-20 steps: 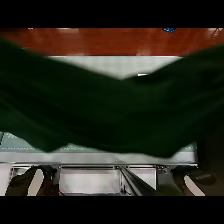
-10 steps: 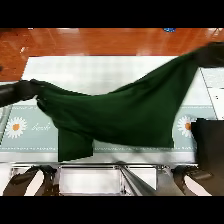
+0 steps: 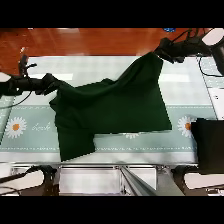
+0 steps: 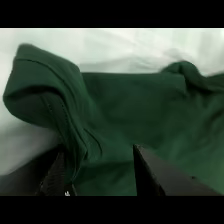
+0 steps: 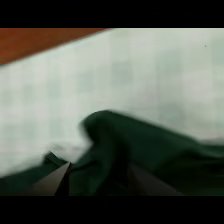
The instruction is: Fold the shirts.
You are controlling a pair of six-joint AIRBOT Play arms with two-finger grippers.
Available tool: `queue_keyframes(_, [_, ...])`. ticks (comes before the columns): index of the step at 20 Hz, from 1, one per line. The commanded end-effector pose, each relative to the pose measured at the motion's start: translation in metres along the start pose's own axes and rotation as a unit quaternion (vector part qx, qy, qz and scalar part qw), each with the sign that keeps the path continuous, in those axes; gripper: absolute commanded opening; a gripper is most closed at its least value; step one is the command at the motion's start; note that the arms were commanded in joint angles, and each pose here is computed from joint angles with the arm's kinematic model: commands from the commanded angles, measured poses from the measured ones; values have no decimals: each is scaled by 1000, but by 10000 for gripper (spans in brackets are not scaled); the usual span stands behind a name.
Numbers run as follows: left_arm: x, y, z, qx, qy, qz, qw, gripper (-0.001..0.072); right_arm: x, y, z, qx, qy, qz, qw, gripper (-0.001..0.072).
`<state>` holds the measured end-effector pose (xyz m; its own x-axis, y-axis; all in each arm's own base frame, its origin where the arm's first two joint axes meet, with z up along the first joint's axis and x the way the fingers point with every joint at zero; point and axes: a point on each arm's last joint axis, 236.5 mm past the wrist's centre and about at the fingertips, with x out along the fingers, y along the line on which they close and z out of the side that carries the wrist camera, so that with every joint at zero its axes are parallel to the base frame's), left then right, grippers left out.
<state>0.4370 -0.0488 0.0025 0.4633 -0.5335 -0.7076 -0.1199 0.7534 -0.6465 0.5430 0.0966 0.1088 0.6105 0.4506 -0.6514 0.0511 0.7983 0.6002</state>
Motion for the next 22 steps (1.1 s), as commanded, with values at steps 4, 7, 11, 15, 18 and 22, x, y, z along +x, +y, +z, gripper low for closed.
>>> queue_keyframes(4, [-65,58,-7,-105,97,8,990,510,-101,-48,22,17,27,15,999,406])
queue_keyframes(7, [-89,104,-59,-170,81,54,981,510,-164,-96,11,-31,-9,-110,993,406])
queue_keyframes(11, [-63,122,-147,-226,97,28,969,510,-158,-144,-79,37,-1,-131,991,406])
queue_keyframes(15, [-44,117,-162,-247,84,-10,965,510,-133,-163,-181,83,53,-109,989,406])
queue_keyframes(18, [-39,125,-161,-253,80,-1,964,510,-130,-165,-219,94,75,-108,987,407])
queue_keyframes(22, [-14,121,-173,-237,115,10,965,510,-129,-161,-226,100,80,-99,987,406])
